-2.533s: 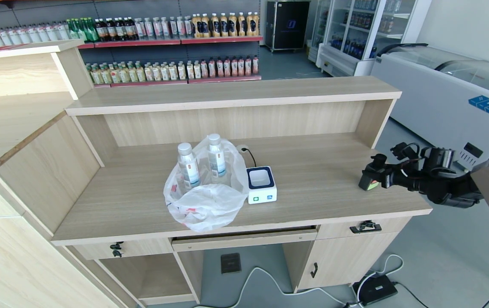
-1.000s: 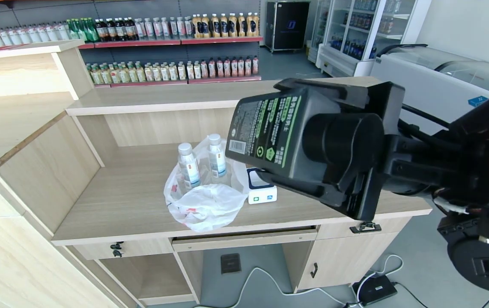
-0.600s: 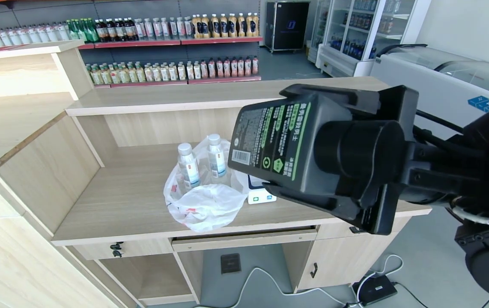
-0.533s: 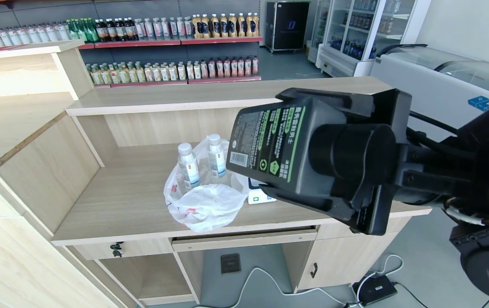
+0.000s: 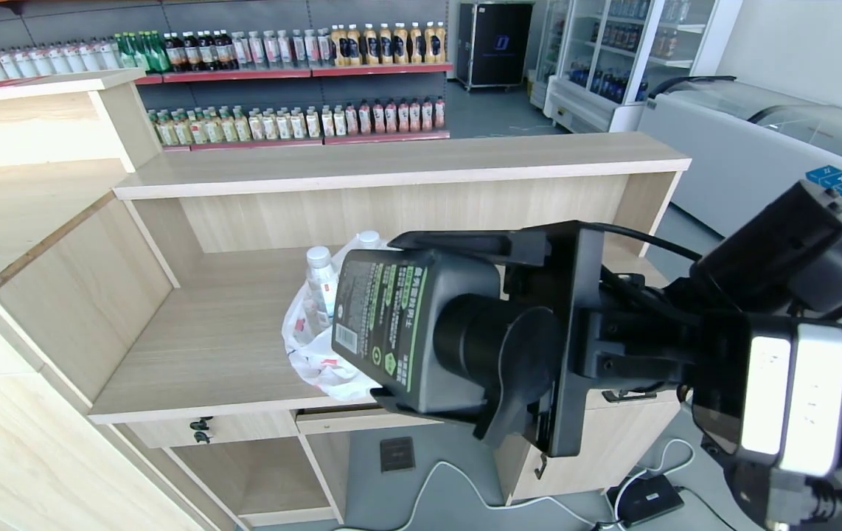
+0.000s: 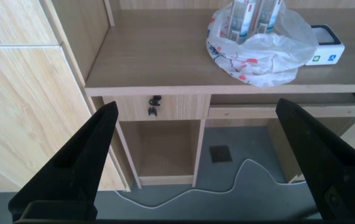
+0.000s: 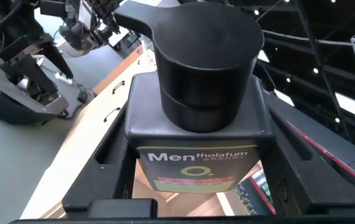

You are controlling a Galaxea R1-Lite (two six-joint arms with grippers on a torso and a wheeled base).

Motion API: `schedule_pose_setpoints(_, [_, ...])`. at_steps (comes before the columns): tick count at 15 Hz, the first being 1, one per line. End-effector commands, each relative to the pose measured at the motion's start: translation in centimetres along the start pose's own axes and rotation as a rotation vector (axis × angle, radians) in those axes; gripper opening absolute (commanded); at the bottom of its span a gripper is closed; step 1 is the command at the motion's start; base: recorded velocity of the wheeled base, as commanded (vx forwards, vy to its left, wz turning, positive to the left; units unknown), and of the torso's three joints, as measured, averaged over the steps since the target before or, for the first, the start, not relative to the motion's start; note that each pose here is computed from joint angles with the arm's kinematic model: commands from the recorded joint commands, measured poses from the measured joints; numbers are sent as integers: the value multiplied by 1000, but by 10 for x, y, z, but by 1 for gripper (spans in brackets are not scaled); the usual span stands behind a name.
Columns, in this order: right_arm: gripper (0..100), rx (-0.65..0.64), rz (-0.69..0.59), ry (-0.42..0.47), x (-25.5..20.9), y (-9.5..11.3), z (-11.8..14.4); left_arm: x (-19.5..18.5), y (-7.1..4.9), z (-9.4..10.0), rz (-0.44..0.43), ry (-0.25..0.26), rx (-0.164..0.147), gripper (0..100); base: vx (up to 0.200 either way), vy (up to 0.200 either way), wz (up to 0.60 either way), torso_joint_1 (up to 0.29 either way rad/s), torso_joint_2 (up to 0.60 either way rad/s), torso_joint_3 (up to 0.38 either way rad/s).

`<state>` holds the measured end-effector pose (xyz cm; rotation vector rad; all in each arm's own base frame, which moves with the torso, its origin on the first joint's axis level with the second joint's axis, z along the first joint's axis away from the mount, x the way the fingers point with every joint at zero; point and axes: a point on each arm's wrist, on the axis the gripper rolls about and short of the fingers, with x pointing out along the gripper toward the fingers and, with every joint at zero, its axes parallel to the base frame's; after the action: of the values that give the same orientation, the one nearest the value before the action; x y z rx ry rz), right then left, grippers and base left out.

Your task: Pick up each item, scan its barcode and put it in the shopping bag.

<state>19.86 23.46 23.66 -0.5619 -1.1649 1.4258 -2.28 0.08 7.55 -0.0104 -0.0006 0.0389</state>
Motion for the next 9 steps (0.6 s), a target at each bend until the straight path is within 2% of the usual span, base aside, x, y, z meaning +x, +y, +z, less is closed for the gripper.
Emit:
schedule_pose_setpoints(1, [0,9,8,-4,2,3,-2,0,0,0,1,0,0,100,0,0,0,0,0,0])
schedule_pose_setpoints(9, [0,17,7,-16,13,11,1,0,0,0,1,0,0,100,0,0,0,0,0,0])
